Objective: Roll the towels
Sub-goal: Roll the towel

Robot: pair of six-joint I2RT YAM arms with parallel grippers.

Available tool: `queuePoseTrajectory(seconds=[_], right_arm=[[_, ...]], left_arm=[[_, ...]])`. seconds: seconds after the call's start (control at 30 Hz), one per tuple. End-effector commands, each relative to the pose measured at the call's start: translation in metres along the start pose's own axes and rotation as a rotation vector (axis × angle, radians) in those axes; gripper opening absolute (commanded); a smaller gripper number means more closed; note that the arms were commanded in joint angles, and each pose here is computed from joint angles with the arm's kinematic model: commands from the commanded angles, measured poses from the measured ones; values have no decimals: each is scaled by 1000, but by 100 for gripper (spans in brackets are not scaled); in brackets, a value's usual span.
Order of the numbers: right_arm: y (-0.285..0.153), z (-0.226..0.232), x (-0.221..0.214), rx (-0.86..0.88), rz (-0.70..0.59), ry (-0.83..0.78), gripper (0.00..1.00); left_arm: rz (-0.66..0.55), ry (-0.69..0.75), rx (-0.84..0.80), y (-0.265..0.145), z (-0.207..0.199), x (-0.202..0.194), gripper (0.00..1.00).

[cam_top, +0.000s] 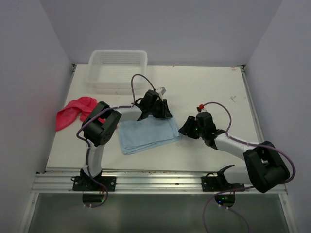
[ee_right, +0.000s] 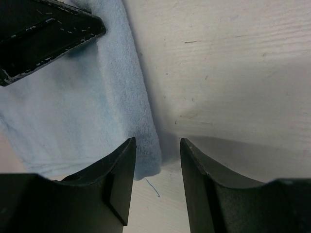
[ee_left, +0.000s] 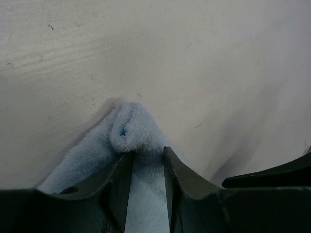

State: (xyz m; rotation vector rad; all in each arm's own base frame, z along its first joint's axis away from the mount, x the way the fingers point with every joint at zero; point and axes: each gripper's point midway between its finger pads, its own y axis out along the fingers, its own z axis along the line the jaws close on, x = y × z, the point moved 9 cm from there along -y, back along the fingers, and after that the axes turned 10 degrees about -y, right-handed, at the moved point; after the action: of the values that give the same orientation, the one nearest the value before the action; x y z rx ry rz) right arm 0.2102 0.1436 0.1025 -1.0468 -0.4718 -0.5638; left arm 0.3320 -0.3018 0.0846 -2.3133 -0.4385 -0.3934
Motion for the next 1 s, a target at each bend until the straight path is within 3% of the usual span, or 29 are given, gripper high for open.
queuePoseTrajectory(seconds=[0.0, 0.53, 0.97], right_arm=[[5, 12, 9, 184, -8, 96, 45], [18, 6, -2, 225, 46, 123, 41], [20, 2, -12, 242, 89, 80, 3]], left_arm=[[1, 7, 99, -2, 22, -7, 36], [-10, 5, 110, -5, 25, -7, 36], [-36, 1, 106, -13, 23, 2, 36]])
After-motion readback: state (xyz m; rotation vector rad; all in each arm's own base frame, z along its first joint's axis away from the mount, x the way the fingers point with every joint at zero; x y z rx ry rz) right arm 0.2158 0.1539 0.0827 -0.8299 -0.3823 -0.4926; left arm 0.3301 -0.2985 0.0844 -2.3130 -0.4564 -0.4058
